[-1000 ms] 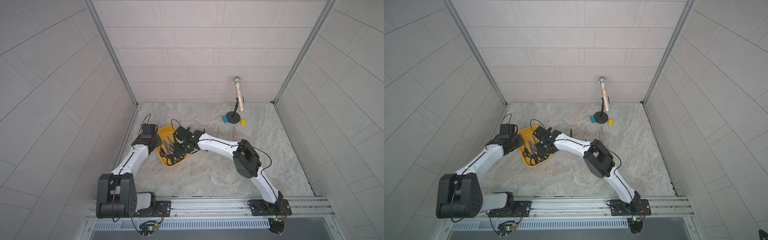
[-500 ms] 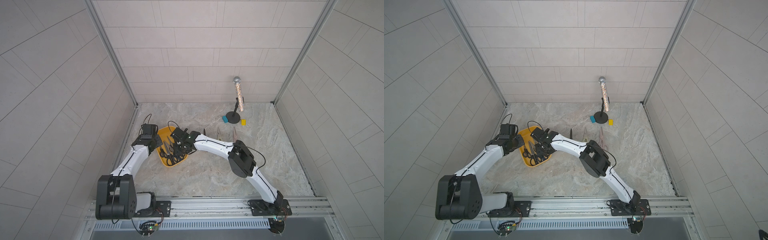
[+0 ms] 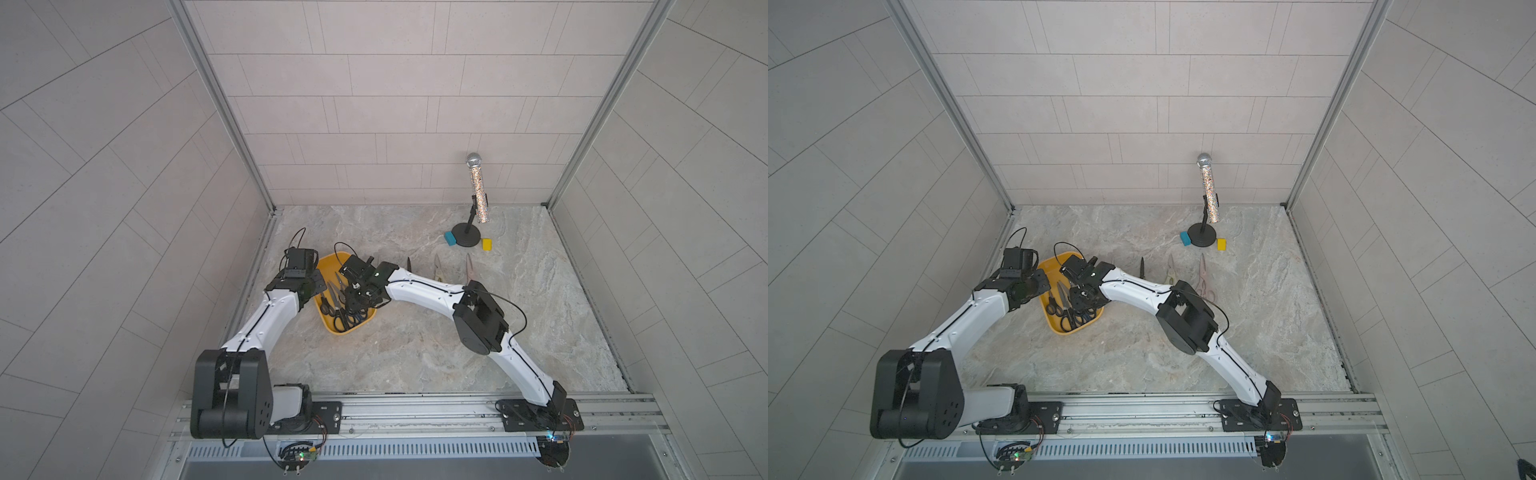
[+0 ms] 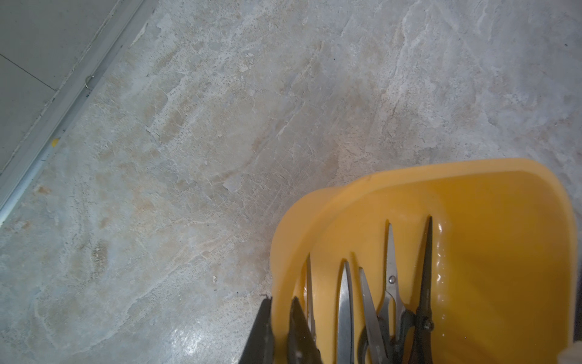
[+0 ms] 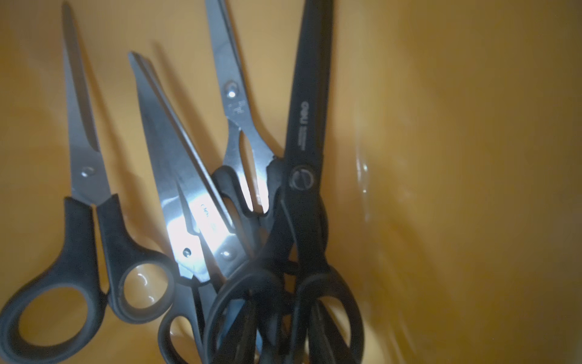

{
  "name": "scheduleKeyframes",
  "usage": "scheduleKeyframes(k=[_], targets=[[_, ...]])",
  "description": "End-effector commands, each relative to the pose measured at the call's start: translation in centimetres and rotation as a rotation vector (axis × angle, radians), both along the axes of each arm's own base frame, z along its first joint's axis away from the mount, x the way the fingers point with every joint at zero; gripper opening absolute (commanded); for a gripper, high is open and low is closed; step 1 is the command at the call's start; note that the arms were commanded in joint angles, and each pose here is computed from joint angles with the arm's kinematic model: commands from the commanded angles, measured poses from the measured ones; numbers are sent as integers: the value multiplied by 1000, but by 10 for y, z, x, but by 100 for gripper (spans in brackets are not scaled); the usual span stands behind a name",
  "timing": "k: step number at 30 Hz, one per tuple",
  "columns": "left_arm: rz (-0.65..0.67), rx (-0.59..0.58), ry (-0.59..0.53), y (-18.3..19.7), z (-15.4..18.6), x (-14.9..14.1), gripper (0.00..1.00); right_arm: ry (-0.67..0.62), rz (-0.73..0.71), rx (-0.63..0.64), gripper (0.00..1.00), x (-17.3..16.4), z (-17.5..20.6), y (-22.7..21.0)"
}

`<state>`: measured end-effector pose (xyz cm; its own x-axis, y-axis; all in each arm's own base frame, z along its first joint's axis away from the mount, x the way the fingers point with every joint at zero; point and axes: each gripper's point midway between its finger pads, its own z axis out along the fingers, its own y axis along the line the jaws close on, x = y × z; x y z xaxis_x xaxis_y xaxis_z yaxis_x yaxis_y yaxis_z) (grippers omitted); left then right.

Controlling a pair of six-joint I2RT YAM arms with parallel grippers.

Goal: Take the scissors out of the storage box
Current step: Pick up the scissors from the storage box.

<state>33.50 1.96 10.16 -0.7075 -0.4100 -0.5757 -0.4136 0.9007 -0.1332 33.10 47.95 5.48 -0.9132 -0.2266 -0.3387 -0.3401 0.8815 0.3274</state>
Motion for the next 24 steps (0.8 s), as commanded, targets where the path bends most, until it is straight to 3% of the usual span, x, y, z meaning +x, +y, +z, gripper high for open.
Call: scheduleKeyframes(k=[1, 12, 24], targets=[[-23, 17, -18, -3, 11, 3, 0, 20, -10, -81, 24, -1, -27, -13], [-3, 57, -16, 5, 11, 2, 0, -21, 38, -8, 7, -3, 10, -5], [21, 87, -9, 13, 9, 0, 0, -58, 68, 100, 3, -15, 61, -10]])
